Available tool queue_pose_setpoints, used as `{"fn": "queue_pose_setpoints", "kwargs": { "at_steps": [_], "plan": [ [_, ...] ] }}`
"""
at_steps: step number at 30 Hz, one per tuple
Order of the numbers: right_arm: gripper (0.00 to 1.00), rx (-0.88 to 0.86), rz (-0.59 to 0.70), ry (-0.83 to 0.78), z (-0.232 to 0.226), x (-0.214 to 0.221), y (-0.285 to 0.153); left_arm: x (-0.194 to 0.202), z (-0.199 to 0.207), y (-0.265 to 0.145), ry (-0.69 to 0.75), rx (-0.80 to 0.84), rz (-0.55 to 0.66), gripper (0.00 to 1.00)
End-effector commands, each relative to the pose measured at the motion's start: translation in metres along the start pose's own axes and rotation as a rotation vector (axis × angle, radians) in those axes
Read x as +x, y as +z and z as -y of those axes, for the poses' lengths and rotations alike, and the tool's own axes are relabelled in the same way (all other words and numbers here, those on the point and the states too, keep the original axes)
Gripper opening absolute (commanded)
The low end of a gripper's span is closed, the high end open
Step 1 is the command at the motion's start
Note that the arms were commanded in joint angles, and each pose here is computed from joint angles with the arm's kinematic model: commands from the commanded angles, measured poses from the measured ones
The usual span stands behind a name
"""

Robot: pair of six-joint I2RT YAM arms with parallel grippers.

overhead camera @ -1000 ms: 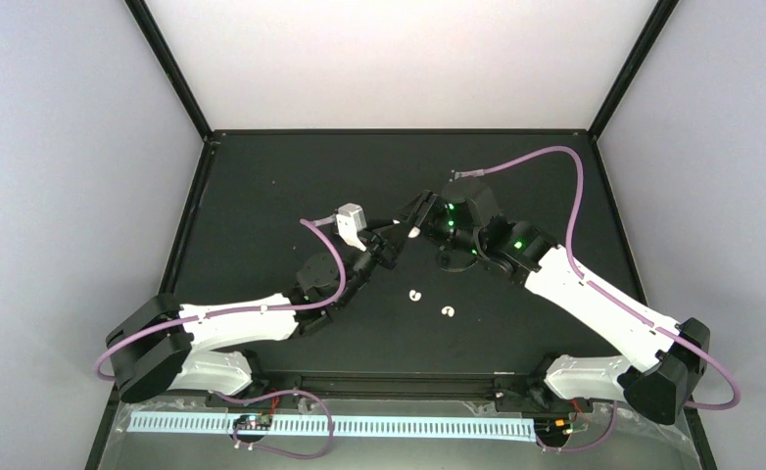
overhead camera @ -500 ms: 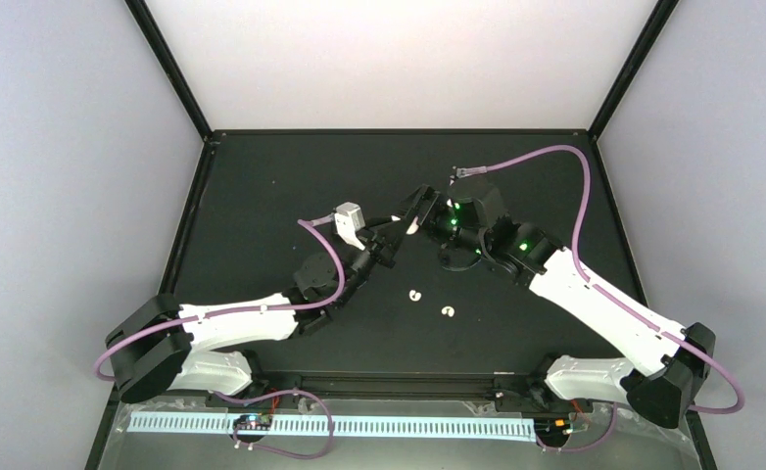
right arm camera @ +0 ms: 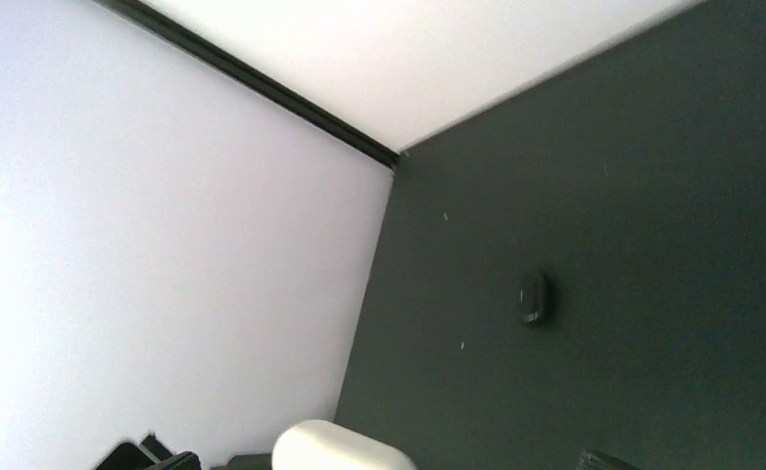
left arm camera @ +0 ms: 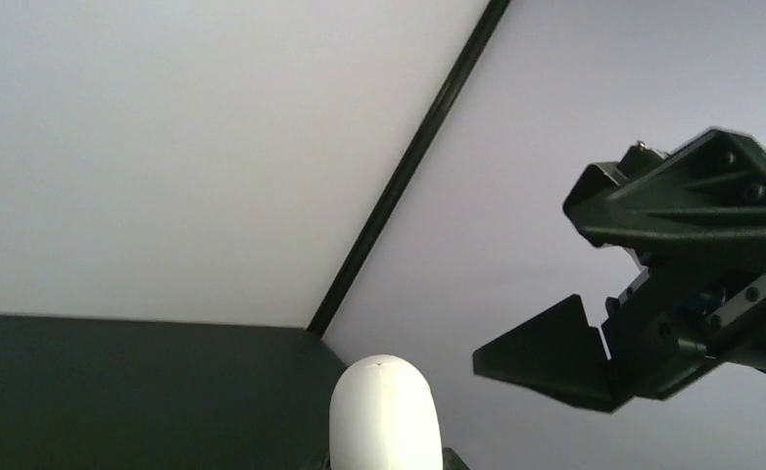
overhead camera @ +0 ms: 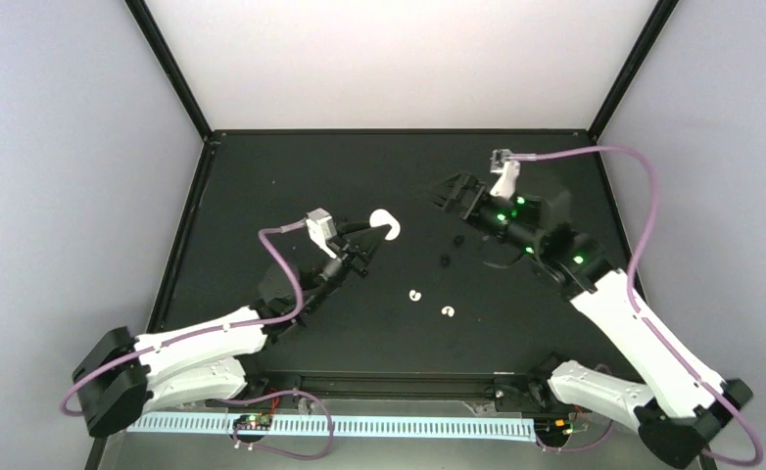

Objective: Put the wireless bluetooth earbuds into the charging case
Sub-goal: Open the charging case.

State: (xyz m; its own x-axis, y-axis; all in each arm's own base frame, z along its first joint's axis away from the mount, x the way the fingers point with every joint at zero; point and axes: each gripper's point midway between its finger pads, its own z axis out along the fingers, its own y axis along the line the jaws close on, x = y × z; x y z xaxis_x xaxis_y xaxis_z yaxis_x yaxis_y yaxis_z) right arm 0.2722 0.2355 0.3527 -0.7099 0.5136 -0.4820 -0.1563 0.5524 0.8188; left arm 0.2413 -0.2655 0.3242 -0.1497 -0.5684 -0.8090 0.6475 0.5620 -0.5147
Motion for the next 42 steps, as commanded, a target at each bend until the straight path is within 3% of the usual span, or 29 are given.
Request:
{"fn": "queue_pose_setpoints", "kwargs": {
  "at_steps": [1, 6, 16, 23, 42],
  "plan": [
    [1.00, -0.201, -0.028, -0.327, -0.036, 0.001, -0.046, -0.017, 0.033, -0.021, 0.027, 0.228, -0.069, 0.01],
    [1.00, -0.332, -0.174, -0.621, -0.039, 0.044, -0.078, -0.024, 0.077, -0.055, 0.055, 0.508, -0.183, 0.02],
    [0.97, -0.465, -0.250, -0.725, -0.063, 0.077, -0.098, -0.026, 0.127, -0.066, -0.070, 0.793, -0.326, 0.01],
    [0.94, -0.428, -0.259, -0.703, -0.061, 0.084, -0.089, -0.018, 0.137, -0.059, -0.113, 0.855, -0.414, 0.02],
    [0.91, -0.441, -0.327, -0.680, -0.058, 0.101, -0.078, -0.020, 0.140, -0.059, -0.123, 0.869, -0.418, 0.02]
  ]
}}
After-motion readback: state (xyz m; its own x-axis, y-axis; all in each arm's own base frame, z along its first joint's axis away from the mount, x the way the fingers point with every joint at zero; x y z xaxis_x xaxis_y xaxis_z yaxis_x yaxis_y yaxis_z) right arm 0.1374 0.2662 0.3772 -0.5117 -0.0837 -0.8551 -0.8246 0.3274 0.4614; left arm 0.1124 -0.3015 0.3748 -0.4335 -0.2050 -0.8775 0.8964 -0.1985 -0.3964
